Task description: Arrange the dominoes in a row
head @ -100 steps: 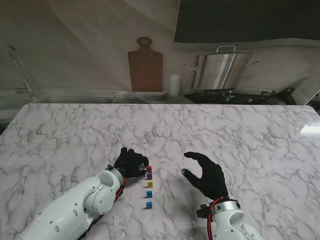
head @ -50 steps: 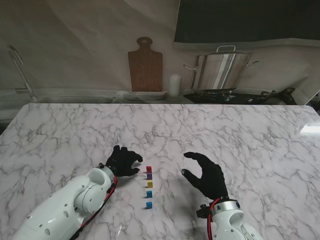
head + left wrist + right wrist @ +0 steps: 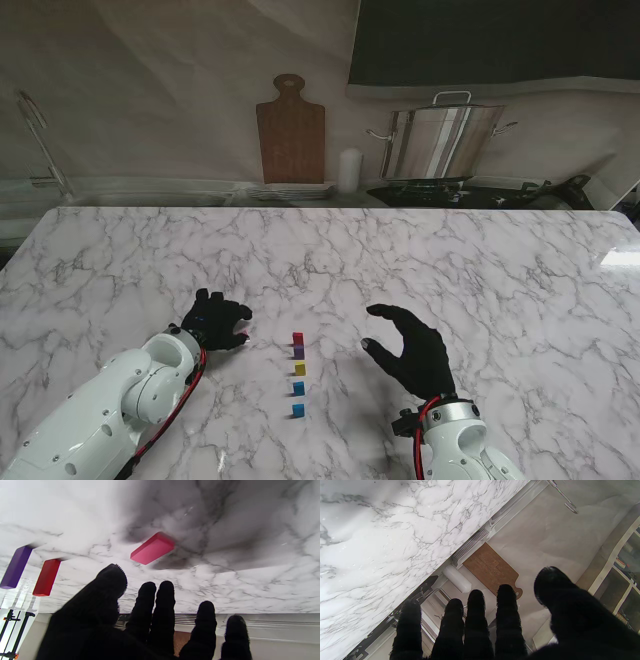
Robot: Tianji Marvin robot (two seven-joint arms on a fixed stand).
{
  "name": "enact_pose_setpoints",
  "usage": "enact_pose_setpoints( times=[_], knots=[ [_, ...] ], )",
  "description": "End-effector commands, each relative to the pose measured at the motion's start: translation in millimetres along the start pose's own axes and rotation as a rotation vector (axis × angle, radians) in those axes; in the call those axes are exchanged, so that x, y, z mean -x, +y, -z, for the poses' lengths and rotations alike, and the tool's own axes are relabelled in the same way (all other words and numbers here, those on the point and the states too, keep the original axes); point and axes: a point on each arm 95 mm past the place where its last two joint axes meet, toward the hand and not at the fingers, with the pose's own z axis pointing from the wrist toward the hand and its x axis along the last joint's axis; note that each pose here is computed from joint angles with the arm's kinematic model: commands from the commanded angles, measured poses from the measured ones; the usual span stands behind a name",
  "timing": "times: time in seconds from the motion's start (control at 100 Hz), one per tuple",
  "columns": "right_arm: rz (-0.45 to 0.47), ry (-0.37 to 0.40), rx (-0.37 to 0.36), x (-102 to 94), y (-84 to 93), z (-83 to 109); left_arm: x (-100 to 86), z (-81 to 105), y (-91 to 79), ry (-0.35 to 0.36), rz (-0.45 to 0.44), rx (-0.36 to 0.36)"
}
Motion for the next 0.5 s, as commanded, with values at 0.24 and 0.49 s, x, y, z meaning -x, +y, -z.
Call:
enact_pose_setpoints(
  times=[0.24,0.49],
  knots=[
    [-0.001,-0.003,0.000,-1.3,-0.6,1.2,4.2,5.2,17.8,-0.015,-0.024,0.053],
    [-0.002,-0.003,-0.001,-1.3,-0.7,1.3,-1.3,3.1,24.6,-0.016,-0.046,0.066]
  ],
)
